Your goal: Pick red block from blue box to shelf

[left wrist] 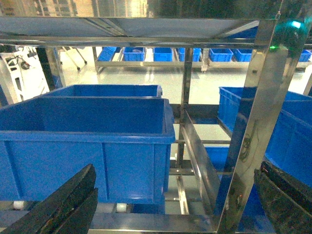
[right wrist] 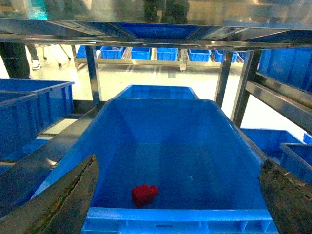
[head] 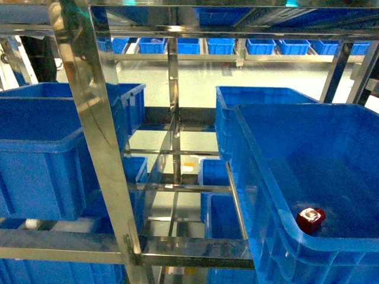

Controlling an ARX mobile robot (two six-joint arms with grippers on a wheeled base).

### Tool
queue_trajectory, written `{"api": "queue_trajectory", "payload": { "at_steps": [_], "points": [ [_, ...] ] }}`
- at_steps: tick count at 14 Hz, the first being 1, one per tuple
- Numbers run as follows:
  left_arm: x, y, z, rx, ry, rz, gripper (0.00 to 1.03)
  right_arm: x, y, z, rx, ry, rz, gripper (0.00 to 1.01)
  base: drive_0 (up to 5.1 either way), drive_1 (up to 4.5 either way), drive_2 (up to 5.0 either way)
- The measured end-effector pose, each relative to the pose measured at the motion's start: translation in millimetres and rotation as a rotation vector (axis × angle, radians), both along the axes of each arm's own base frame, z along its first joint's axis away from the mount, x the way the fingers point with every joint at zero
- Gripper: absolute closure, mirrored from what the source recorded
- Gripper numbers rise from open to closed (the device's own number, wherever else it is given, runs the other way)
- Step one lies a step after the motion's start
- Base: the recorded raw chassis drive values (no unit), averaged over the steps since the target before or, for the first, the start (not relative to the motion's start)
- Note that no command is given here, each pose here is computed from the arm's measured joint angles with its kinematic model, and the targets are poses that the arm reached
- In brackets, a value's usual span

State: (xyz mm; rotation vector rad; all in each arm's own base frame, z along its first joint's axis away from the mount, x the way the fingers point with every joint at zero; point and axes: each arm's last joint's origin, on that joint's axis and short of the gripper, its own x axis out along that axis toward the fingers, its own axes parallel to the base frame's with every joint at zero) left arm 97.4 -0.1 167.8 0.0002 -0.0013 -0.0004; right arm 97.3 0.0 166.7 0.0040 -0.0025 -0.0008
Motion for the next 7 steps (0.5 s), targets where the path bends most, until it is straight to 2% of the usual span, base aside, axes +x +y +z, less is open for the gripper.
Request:
{"api": "queue_trajectory", "payload": {
  "at_steps": [7],
  "points": [
    [0.0,0.0,0.0,0.0,0.0,0.0,0.05,0.0,0.0,0.0,0.0,0.0,0.0,0.03,0.0,0.0,0.0]
  ]
}}
